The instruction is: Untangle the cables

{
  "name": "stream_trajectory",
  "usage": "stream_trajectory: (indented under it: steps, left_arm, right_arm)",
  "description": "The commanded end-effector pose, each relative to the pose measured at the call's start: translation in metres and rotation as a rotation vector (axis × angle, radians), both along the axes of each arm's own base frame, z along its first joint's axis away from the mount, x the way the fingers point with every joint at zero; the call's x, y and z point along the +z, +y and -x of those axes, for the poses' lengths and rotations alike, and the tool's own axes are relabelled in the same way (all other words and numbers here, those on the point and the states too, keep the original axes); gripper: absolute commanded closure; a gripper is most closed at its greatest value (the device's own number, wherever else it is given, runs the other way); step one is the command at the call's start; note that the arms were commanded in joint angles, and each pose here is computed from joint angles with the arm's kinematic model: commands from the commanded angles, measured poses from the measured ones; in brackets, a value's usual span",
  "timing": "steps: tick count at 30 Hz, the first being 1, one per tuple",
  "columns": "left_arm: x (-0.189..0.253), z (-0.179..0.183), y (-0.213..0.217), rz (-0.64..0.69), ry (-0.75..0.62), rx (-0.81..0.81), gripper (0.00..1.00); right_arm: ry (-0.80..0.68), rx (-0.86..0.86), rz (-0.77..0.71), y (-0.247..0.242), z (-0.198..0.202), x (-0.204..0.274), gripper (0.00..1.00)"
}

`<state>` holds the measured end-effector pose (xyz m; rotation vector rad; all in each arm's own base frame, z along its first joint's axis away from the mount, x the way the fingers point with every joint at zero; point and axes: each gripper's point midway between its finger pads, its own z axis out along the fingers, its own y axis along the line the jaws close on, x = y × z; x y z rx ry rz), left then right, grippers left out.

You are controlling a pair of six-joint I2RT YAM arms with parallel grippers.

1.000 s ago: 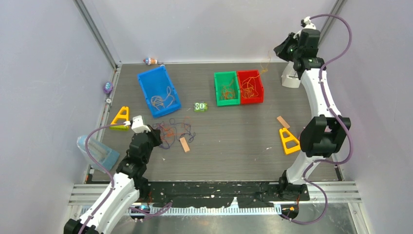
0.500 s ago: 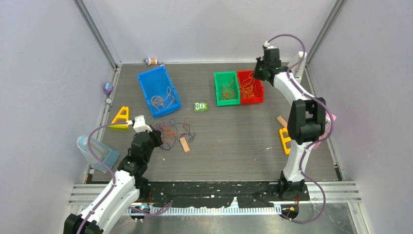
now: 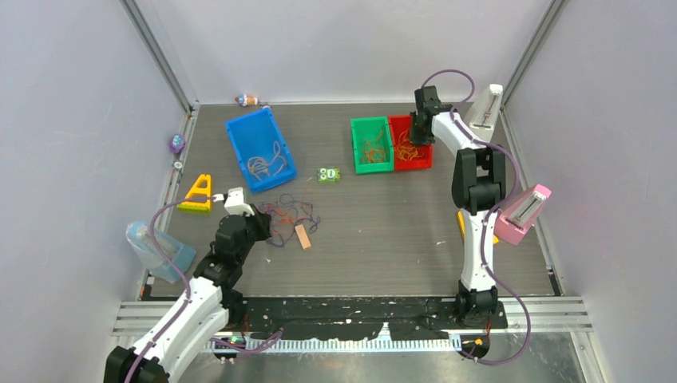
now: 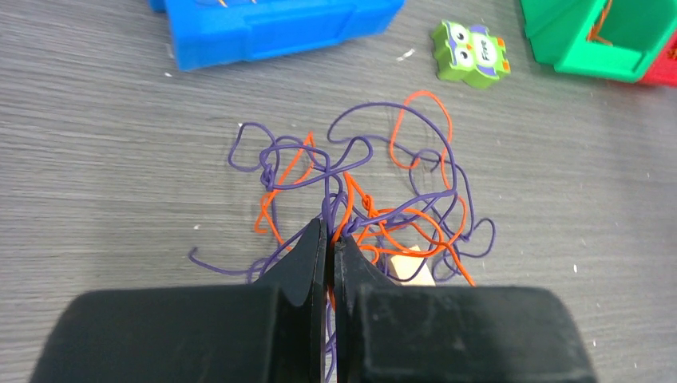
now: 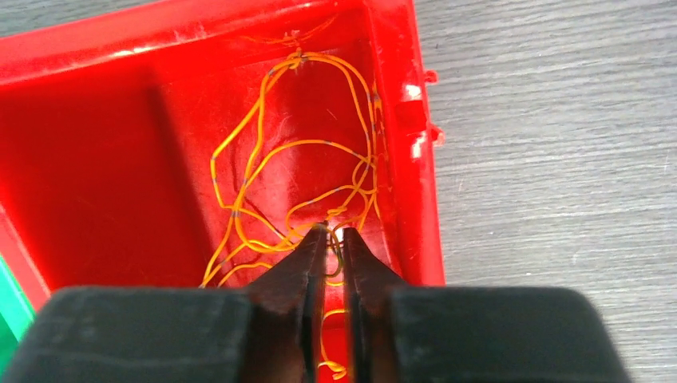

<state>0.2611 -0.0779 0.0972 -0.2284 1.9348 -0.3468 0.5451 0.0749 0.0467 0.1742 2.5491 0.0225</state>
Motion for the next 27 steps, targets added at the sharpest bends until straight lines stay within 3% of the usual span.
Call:
stream_trajectory:
  steps: [1, 11, 14, 15, 19, 23, 27]
  left_arm:
    - [0.024, -0.008, -0.023, 0.025, -0.064, -0.122, 1.00]
    - [0.026, -0.006, -0.030, 0.032, -0.079, -0.164, 1.00]
    - [0.027, -0.006, -0.031, 0.035, -0.079, -0.172, 1.00]
    - [0.027, -0.006, -0.032, 0.035, -0.080, -0.175, 1.00]
    - [0.027, -0.005, -0.033, 0.038, -0.082, -0.182, 1.00]
    - [0.029, -0.005, -0.033, 0.040, -0.088, -0.183, 1.00]
    - [0.029, -0.004, -0.032, 0.038, -0.091, -0.181, 1.00]
  right_arm:
    - [-0.107, 0.027, 0.022, 0.007, -0.006, 0.056, 0.75]
    - [-0.369, 0.023, 0.027, 0.013, 0.041, 0.180, 0.36]
    - [-0.376, 0.051, 0.021, 0.025, 0.060, 0.182, 0.09]
    - [-0.390, 0.061, 0.012, 0.029, 0.065, 0.189, 0.07]
    - [-0.388, 0.238, -0.074, 0.079, 0.093, 0.184, 0.05]
    - [-0.379, 0.544, -0.229, 0.166, 0.138, 0.169, 0.05]
    - [-0.360, 0.728, -0.296, 0.224, 0.167, 0.157, 0.10]
